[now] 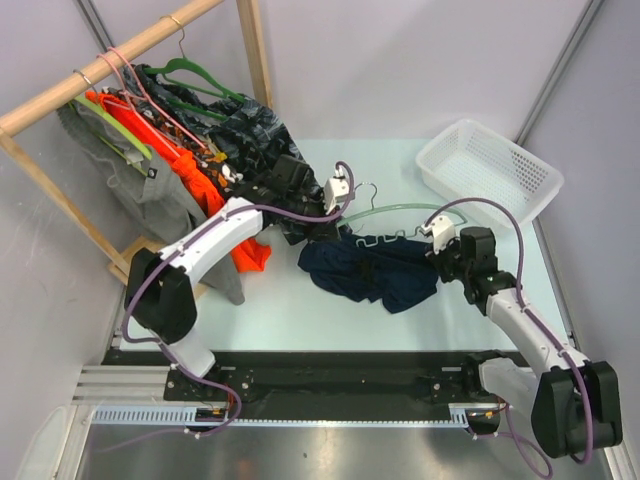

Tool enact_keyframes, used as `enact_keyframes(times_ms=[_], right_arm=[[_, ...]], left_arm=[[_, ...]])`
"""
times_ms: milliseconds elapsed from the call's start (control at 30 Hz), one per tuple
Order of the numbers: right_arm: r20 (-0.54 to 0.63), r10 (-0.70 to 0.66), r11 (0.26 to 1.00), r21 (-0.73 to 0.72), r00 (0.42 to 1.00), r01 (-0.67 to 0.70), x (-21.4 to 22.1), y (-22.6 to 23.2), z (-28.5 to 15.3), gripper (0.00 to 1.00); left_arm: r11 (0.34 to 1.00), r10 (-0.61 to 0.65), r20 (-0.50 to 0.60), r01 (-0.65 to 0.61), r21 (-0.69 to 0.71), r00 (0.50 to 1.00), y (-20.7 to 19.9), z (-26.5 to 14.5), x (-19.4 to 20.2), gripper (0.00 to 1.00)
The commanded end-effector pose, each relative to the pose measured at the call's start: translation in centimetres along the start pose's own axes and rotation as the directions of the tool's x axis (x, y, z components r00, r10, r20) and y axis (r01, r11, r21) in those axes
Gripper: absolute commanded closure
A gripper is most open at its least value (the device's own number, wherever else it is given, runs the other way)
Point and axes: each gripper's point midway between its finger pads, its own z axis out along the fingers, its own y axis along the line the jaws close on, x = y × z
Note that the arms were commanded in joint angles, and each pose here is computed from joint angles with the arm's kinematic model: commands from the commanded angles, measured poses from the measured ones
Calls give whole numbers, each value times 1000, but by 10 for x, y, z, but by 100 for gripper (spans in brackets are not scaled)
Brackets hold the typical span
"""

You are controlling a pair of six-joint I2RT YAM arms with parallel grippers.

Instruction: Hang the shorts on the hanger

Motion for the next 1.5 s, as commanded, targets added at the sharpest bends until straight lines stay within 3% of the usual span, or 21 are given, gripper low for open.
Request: enact_keyframes(times_ms=[0, 133, 500, 733, 967, 1200, 1467], right_arm=[[-16, 48, 996, 74, 999, -47, 8, -22, 1, 90], [-9, 116, 992, 57, 993, -115, 16, -32, -3, 100], [-4, 367, 929, 61, 930, -366, 47, -77, -7, 100], [48, 397, 911, 99, 917, -400, 33, -109, -13, 100], [73, 335, 931, 126, 939, -342, 18, -124, -23, 100], [125, 241, 941, 213, 962, -264, -8, -147, -45, 100], [155, 104, 950, 278, 982, -145, -42, -149, -72, 100]], left_arm=[[999, -7, 73, 11, -49, 997, 2, -29, -16, 100], [998, -8, 124, 16, -66, 992, 6, -42, -19, 99], [995, 97, 192, -89, -53, 977, -9, -66, -16, 100], [968, 243, 58, -238, -78, 968, -6, -70, 12, 99], [954, 257, -88, -267, -135, 962, 14, -74, 35, 100], [909, 289, -294, -358, -214, 911, 45, -71, 53, 100], [859, 339, -421, -459, -225, 841, 51, -50, 46, 100]])
